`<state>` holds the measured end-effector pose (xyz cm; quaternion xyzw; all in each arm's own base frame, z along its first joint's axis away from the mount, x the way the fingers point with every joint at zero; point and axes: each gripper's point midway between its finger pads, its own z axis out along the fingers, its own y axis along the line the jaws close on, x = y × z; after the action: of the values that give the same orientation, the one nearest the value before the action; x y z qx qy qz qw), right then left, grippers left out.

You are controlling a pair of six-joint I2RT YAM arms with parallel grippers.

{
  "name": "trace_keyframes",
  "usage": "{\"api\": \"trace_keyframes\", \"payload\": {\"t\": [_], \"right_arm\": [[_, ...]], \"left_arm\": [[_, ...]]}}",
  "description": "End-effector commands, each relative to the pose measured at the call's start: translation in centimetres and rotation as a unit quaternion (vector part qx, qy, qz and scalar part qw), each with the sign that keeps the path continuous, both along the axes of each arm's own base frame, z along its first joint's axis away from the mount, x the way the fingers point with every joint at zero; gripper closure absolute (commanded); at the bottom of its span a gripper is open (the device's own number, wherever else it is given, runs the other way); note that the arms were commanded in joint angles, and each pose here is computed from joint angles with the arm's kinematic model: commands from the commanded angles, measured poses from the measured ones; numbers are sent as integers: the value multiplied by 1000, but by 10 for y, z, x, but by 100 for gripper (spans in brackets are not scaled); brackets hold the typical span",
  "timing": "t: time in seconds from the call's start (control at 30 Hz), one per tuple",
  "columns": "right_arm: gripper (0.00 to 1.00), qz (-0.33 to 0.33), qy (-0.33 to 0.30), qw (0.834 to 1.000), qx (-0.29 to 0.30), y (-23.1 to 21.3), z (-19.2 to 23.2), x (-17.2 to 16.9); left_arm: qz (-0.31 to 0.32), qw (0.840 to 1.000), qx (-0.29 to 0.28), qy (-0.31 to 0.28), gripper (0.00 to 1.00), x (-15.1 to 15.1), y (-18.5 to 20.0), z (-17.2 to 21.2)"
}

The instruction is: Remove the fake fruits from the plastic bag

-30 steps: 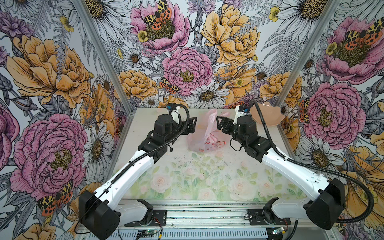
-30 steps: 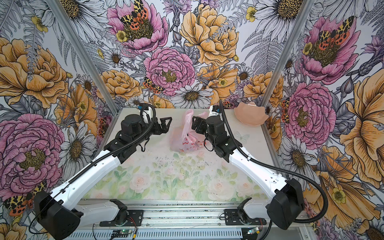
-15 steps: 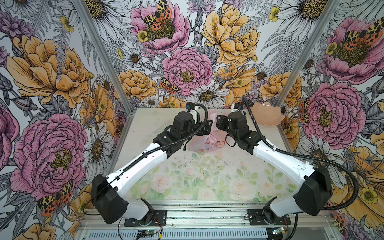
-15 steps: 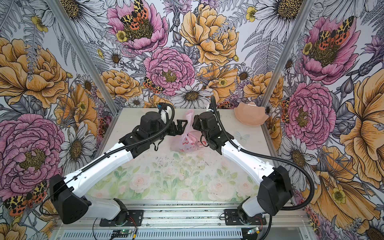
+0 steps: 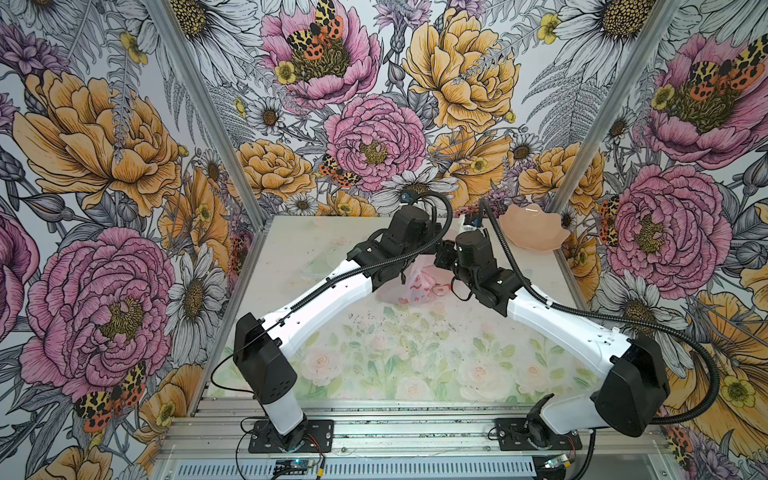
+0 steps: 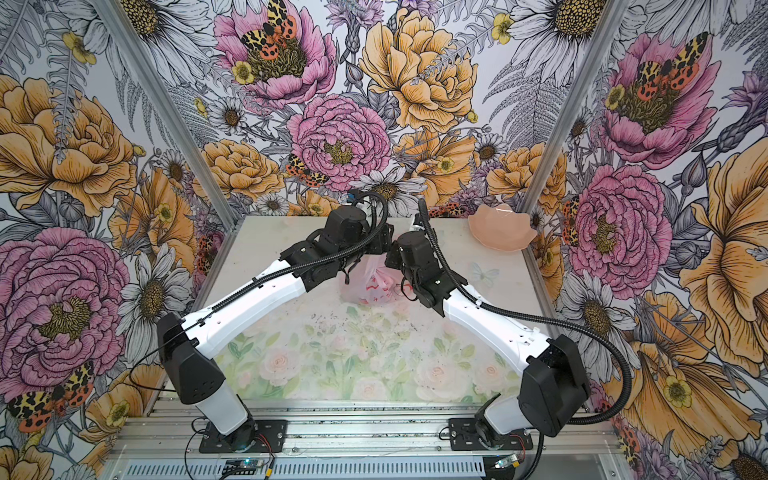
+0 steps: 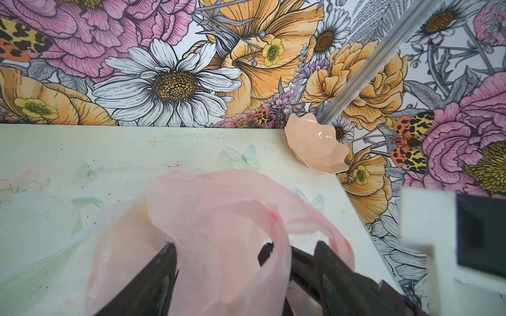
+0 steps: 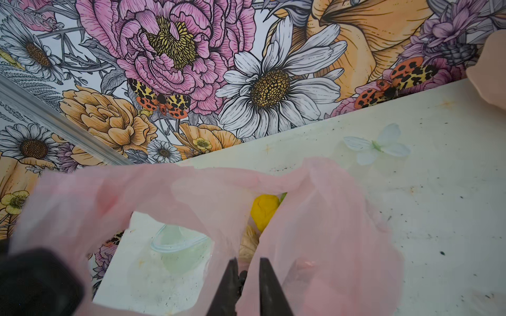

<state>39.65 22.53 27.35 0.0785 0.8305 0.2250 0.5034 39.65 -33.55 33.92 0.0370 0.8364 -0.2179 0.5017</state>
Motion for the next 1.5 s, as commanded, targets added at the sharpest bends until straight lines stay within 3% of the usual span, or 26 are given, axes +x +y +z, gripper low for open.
{"api": "trace_keyframes", "payload": {"t": [0.0,0.23,0.33,0.5,0.67,0.97,1.1,1.17,1.27,1.37,1.47], "right_arm": [[86,10,-43,999,17,1,30,-7],[92,-4,-60,998,13,-14,41,-13],[96,-17,-70,997,17,-30,50,-13],[99,-20,-75,995,64,-59,63,-19],[99,-30,-65,995,65,-79,47,-28],[100,-50,5,995,86,-93,-66,-34],[100,-67,12,995,69,-102,-76,-38],[100,-59,5,996,62,-102,-69,-39],[100,-48,-3,998,50,-100,-60,-41],[100,-36,-11,998,42,-97,-54,-43],[100,-26,-18,999,35,-93,-49,-45]], "left_arm": [[26,999,10,23,27,7,11,-9],[35,996,-33,71,66,21,35,-24],[15,997,-54,59,88,21,49,-14],[33,992,-123,3,93,13,112,8],[74,977,-199,-11,95,2,175,-16],[84,971,-204,86,92,-1,179,-134],[93,974,-166,121,87,-5,182,-154],[109,978,-124,126,75,-11,187,-151],[143,979,-79,121,50,-19,201,-134],[176,976,-36,119,34,-32,214,-111],[208,973,14,102,25,-43,222,-81]]}}
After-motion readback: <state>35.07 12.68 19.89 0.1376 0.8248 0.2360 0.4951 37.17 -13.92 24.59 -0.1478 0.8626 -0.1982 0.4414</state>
